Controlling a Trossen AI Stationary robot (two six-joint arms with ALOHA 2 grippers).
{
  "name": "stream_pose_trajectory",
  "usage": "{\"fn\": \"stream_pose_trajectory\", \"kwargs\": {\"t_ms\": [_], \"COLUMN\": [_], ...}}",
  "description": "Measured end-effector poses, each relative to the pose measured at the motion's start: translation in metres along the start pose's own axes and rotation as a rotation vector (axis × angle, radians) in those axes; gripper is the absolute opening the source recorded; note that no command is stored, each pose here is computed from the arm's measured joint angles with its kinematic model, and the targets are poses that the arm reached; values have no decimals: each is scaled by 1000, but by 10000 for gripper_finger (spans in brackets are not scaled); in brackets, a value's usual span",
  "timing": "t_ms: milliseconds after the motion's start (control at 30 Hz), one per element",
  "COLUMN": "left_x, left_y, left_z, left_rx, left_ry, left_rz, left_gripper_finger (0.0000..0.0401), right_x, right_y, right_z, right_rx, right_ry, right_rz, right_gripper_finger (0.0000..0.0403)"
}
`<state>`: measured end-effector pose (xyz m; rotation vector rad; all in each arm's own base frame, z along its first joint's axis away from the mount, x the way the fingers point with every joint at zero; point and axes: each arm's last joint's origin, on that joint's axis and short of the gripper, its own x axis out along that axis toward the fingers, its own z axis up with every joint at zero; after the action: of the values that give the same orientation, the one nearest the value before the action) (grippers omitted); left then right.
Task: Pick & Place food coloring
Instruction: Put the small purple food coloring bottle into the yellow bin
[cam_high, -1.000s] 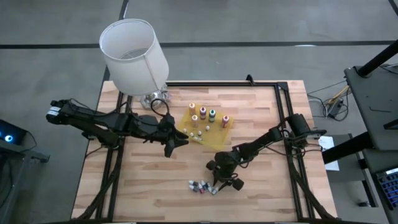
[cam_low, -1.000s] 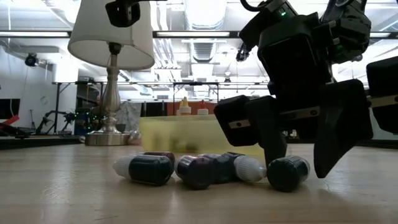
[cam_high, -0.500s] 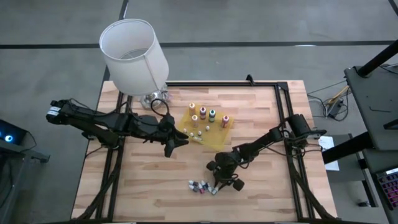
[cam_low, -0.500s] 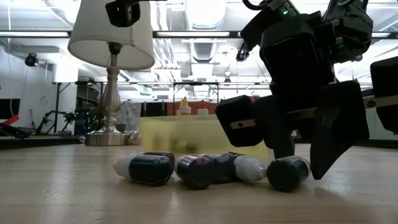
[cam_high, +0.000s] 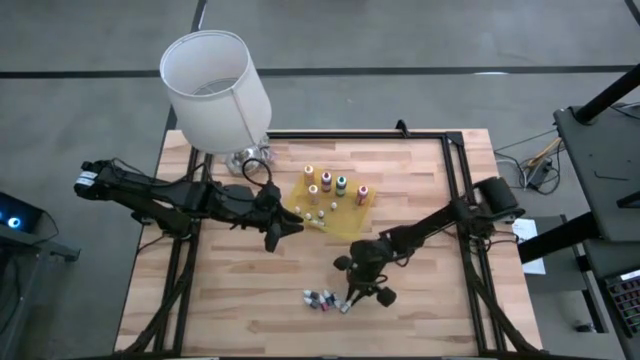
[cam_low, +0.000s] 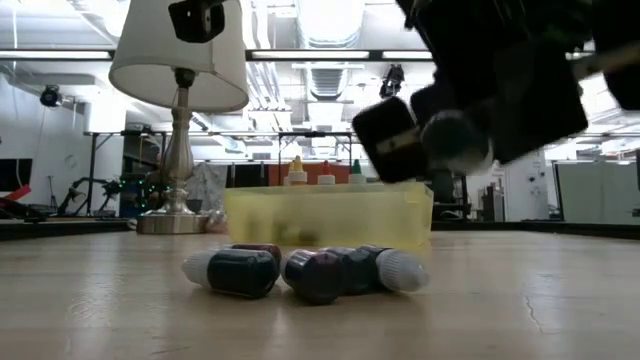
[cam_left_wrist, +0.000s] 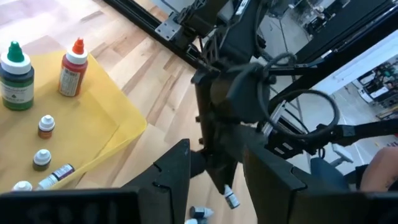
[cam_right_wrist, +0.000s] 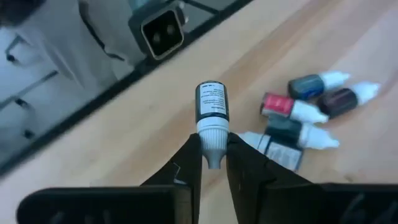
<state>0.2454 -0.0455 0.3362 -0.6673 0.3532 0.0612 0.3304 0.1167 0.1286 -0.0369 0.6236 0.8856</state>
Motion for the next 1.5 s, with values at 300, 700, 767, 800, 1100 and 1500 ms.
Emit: {"fn": "stream_pose_trajectory", "kwargs": {"t_ms": [300,700,767,800,1100,1500], "left_x": [-5,-6,-6,-6,-15,-51], "left_y": [-8,-10,-10,-10,-16,-12], "left_z": [10,13,13,13,21,27], "left_rx": [11,44,42,41,98,247], "left_ry": [-28,-38,-38,-38,-72,-136], "left_rz": [-25,-29,-29,-30,-54,21], "left_gripper_finger": [119,119,119,119,119,119], "right_x": [-59,-151,-160,-164,-197,-194], "right_y": [27,55,57,57,54,13], "right_z": [35,54,55,58,96,131], "right_rx": [162,605,669,697,794,865], "right_ry": [40,-78,-86,-84,129,308], "right_rz": [-201,-435,-449,-457,-529,-570], "right_gripper_finger": [48,48,48,48,48,48]}}
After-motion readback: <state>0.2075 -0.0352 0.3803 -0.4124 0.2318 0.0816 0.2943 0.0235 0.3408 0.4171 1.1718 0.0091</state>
